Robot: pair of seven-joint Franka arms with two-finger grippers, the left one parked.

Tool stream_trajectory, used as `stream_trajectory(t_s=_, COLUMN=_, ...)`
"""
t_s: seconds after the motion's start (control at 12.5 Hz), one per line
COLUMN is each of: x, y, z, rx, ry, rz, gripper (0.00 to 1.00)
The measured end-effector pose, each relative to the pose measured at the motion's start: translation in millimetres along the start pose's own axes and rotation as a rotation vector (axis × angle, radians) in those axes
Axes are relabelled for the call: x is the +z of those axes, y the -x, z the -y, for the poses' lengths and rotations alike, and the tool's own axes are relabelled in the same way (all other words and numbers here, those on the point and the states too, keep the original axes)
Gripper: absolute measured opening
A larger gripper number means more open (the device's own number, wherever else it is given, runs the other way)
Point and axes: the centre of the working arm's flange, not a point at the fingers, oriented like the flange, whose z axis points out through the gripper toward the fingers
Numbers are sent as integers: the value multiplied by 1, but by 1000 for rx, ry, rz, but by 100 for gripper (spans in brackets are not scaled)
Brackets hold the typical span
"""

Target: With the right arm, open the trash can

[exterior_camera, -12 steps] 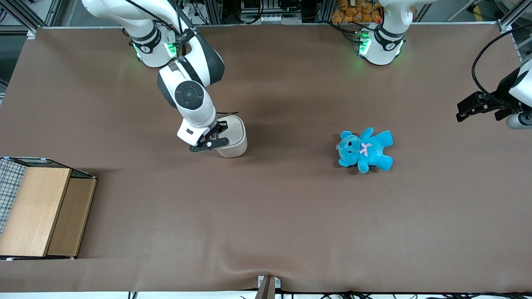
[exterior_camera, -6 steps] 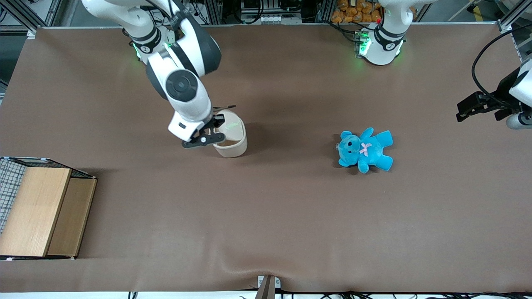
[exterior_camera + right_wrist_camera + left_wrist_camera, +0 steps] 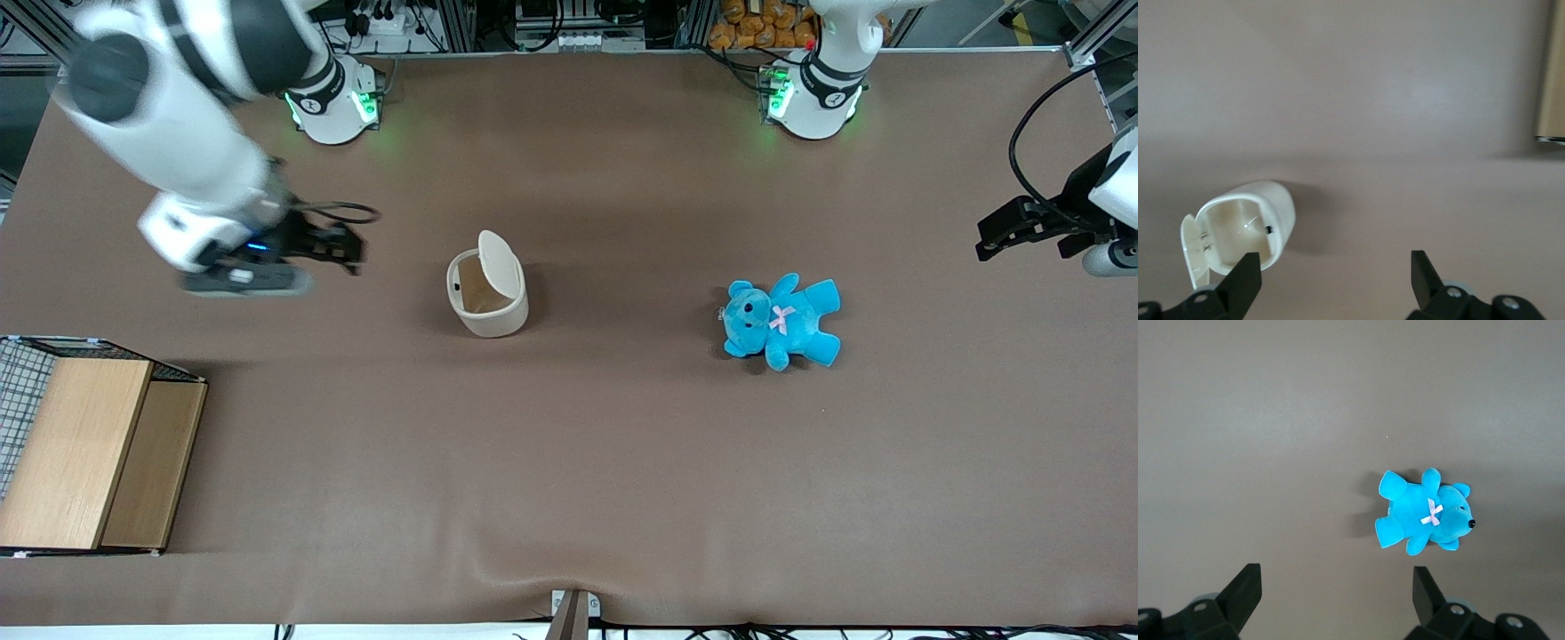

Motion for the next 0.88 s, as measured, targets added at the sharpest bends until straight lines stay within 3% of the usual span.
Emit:
stream_trajectory(t_s=0.16, x=-33, y=6, z=-42, rx=37, ry=-6, rz=-27, gripper=100)
stream_trajectory(t_s=0.48, x=-79, y=17, z=-120, rx=-33, ry=-9, rz=-99, gripper=100)
stream_trajectory(t_s=0.88, x=-96, y=25, z=-159, rx=-39, ry=-9, rz=-85, gripper=100)
